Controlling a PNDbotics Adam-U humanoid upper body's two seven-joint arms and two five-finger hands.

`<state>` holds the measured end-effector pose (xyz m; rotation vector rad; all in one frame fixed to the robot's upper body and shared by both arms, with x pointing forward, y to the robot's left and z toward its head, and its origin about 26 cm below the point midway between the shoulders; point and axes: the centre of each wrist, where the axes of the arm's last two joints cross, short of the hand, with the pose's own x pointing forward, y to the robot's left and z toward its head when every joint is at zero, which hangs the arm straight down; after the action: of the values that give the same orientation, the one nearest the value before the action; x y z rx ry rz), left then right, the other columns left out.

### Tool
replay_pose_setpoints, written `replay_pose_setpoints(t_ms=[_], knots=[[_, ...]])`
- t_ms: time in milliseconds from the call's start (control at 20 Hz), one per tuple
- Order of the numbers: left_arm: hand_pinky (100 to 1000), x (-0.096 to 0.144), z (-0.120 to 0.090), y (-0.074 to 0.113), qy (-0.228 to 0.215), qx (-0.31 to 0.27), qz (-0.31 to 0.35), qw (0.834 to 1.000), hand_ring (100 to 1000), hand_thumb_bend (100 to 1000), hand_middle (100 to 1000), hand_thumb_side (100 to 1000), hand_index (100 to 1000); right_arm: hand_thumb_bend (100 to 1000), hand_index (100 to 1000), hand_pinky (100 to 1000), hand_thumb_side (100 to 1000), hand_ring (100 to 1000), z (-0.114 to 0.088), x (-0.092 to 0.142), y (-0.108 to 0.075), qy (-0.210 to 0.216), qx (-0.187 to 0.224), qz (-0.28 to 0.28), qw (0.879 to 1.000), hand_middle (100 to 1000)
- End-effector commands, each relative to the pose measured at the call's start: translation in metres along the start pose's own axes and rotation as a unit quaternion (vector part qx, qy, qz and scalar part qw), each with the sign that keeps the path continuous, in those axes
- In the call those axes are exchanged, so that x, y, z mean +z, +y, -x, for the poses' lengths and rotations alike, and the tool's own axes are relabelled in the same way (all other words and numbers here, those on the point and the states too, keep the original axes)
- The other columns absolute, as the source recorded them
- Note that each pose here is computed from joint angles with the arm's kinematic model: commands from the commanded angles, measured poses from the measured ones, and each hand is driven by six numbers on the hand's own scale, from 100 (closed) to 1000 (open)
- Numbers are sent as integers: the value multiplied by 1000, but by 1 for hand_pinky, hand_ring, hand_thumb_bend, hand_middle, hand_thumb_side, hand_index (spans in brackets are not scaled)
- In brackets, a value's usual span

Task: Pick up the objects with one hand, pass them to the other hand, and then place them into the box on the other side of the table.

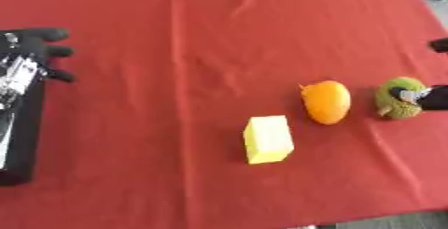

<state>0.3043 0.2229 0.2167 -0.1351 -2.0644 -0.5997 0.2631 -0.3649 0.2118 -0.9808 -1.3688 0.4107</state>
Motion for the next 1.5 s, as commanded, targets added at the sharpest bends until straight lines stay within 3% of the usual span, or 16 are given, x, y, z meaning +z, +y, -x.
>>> replay_pose_setpoints(t_ms=[50, 1500], knots=[[637, 0, -7, 2, -11, -15, 6, 1000, 777, 100, 777, 569, 763, 513, 851, 833, 100, 955, -6, 0, -11, 6, 29, 8, 1000, 852], [638, -3, -8, -3, -22, -21, 19, 999, 780, 100, 780, 569, 763, 480, 850, 860, 100, 947, 5, 5, 2, 114, 22, 29, 993, 850]])
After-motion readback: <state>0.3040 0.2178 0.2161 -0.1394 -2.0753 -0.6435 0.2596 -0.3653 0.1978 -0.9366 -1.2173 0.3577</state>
